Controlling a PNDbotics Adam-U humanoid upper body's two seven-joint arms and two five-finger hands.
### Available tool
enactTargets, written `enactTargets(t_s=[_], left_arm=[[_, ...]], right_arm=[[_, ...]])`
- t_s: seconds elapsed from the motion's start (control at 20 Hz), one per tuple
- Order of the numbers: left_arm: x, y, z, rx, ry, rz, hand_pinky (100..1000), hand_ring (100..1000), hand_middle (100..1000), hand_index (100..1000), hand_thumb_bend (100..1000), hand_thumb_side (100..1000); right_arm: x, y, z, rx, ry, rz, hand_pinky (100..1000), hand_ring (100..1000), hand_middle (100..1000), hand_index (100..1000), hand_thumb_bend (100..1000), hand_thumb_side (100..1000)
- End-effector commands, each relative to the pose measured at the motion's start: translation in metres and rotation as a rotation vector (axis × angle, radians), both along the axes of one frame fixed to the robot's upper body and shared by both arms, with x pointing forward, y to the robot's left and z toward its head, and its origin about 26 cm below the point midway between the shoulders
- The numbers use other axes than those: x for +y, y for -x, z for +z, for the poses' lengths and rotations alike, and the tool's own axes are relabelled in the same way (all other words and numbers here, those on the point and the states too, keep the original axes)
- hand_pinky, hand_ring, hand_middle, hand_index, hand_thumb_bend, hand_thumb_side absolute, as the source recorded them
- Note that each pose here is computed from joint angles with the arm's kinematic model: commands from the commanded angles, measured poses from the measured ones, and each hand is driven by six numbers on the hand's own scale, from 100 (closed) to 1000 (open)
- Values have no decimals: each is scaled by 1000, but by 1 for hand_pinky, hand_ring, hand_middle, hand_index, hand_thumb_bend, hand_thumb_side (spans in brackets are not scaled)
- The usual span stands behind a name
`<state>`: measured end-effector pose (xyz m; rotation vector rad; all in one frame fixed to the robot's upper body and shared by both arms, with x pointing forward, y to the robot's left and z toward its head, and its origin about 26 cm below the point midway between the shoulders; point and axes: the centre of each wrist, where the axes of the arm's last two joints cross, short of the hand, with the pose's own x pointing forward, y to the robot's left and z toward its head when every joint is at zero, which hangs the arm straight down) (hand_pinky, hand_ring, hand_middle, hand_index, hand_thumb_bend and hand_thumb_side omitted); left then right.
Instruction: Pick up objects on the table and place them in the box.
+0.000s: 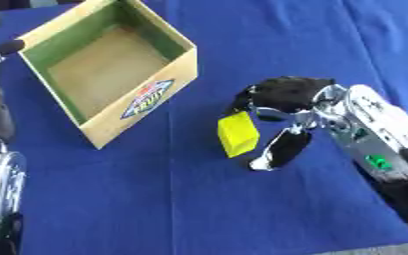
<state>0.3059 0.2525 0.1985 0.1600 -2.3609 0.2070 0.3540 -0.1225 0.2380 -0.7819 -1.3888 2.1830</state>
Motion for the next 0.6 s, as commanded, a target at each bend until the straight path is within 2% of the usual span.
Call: enactTargets(t_s=[0.05,0.35,0.6], left_arm=[[-2,2,7,-30,-2,-15,680,835,761,826,100,984],[-2,2,7,-31,-2,-16,681,837,762,826,100,987],[-1,2,7,-31,-2,-14,682,838,763,826,100,988]], right_arm=[[3,0,8,-26,19,6,827,844,721,848,481,478],[0,-1,8,-37,4,-12,815,836,665,812,471,469],[-2,-1,9,-31,-8,-25,806,823,643,787,387,481]])
